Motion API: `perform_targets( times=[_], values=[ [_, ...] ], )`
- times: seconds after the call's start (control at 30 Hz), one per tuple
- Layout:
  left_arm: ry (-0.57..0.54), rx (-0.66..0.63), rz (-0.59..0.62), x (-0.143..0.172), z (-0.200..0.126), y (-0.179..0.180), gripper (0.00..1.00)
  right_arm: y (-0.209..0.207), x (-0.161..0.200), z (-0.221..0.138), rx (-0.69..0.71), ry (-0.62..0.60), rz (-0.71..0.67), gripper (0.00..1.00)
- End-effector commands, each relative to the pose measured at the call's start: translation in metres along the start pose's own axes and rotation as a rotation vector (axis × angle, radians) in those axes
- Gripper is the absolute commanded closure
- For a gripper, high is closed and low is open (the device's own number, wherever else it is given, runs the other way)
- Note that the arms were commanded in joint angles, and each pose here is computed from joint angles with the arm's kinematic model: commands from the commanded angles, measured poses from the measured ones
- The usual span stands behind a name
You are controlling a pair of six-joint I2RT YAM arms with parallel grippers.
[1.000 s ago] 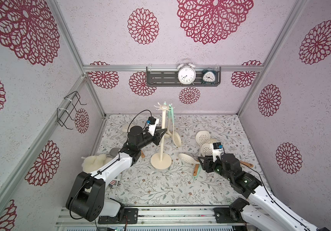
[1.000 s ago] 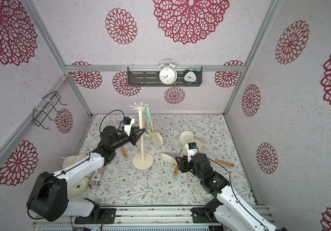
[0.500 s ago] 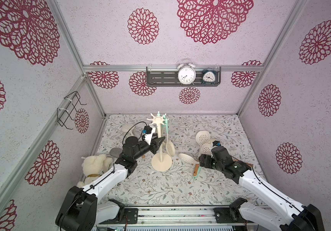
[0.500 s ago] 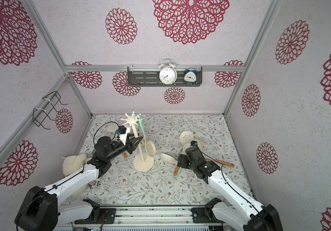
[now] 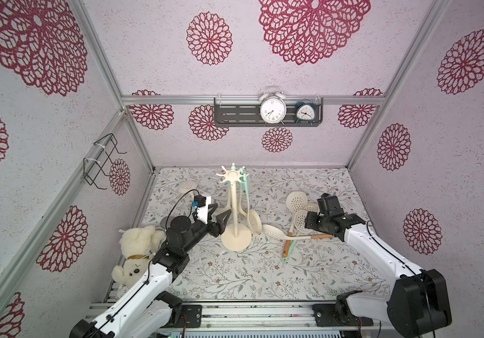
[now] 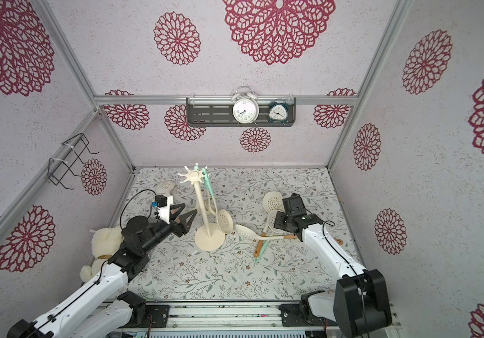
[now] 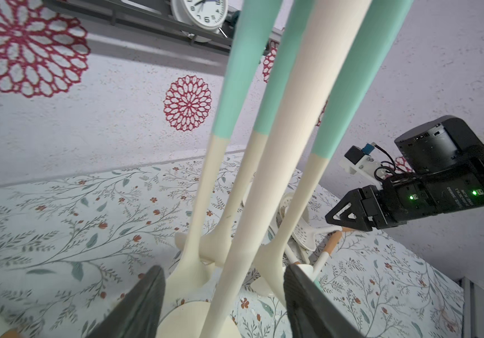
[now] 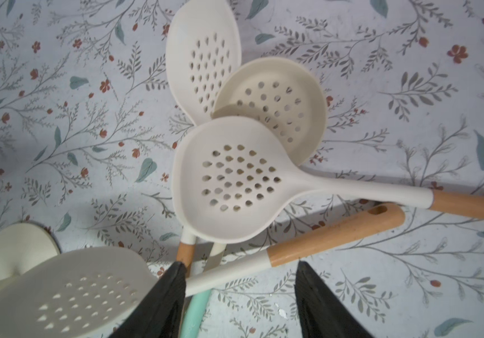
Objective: Hang the skimmer on the kitchen utensil rack
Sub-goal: Pick up the skimmer from the center of the board.
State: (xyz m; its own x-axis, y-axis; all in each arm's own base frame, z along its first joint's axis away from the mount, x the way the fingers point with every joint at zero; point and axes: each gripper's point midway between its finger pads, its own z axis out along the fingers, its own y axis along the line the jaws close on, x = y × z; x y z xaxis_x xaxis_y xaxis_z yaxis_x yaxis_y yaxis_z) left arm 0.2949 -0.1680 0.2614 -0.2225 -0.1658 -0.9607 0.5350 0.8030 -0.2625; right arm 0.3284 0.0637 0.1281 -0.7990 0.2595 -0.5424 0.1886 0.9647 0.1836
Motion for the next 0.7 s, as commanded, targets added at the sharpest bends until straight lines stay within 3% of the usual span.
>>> perform_targets(
  times=[0.0,0.17,0.3,0.67],
  values=[
    [0.075,-0.108,-0.135,0.023,-0.018,0.016,0.33,-0.016,-0.033,0.000,-0.010,-0.053,-0.023,0.40],
    [0.134,-0.095,-0.222,0.038,-0.040,0.002,0.32,-0.039,-0.041,0.018,-0.061,-0.021,-0.046,0.35],
    [0.159,-0.070,-0.255,0.043,-0.055,-0.013,0.33,-0.055,-0.044,0.033,-0.120,-0.037,0.021,0.34],
    [0.243,0.067,-0.118,0.031,-0.057,-0.078,0.33,-0.051,-0.044,0.075,-0.358,-0.018,0.042,0.41]
  ],
)
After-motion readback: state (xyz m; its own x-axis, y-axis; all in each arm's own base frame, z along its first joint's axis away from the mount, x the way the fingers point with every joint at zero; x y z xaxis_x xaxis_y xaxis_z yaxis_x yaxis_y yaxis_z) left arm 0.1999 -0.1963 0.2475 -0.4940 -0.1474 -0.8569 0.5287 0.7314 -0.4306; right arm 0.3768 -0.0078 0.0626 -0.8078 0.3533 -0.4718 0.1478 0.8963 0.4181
